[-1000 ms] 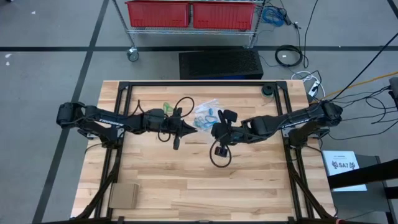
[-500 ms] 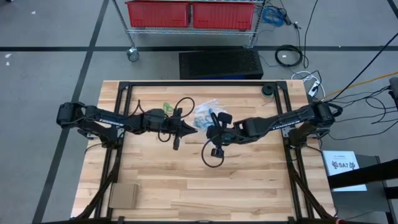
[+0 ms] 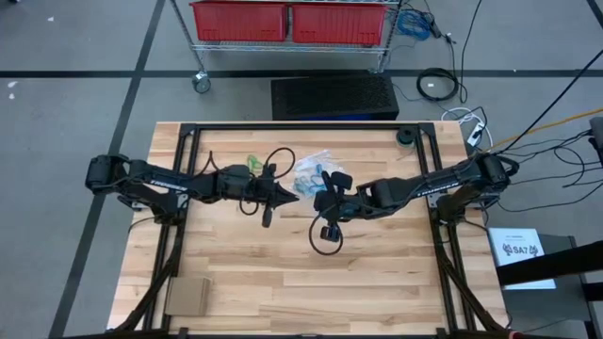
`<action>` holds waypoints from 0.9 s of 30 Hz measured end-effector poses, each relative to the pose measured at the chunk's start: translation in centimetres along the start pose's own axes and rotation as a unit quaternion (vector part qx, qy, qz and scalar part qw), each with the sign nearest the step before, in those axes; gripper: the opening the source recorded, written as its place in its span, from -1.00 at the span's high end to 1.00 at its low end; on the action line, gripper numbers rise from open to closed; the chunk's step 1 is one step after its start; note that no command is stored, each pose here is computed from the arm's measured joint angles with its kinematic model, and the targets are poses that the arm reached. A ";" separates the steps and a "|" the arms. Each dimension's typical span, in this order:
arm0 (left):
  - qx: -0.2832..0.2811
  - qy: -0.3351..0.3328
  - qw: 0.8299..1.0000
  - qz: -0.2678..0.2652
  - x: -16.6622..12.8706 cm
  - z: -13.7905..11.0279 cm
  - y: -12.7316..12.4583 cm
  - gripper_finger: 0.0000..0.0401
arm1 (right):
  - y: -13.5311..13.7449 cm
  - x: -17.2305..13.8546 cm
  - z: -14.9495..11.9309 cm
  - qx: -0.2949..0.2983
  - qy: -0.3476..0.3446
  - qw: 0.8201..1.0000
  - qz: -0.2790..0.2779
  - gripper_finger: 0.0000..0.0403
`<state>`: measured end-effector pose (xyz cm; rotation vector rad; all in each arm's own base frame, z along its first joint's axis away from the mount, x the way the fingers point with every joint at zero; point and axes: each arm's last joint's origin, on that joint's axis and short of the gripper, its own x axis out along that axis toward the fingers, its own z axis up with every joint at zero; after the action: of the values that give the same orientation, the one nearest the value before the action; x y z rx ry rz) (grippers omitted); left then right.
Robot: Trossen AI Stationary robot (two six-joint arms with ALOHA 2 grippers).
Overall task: Sort rubber bands
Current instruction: Open the left transparent zip lock bag
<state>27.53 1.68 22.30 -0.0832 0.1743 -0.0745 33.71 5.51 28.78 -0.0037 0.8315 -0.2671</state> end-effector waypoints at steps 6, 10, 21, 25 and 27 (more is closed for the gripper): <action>0.000 0.000 1.000 0.000 0.0 0.0 0.0 1.00 | -0.2 0.0 0.0 -0.005 -0.005 1.000 -0.031 1.00; 0.000 0.001 1.000 0.000 0.0 0.0 0.0 1.00 | -0.3 0.0 0.0 -0.005 -0.003 1.000 -0.029 1.00; 0.000 0.001 1.000 0.000 0.0 0.0 0.0 1.00 | -0.2 0.4 -0.1 -0.012 0.005 1.000 -0.019 1.00; 0.000 0.001 1.000 0.000 0.0 0.0 0.0 1.00 | -0.5 0.4 0.0 -0.017 -0.002 0.999 -0.046 1.00; 0.000 0.001 1.000 0.000 0.0 0.0 0.0 1.00 | -0.7 0.4 0.0 -0.016 -0.001 0.999 -0.047 1.00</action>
<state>27.53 1.67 22.28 -0.0833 0.1755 -0.0742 33.84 4.78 28.55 -0.0745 0.8338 -0.3428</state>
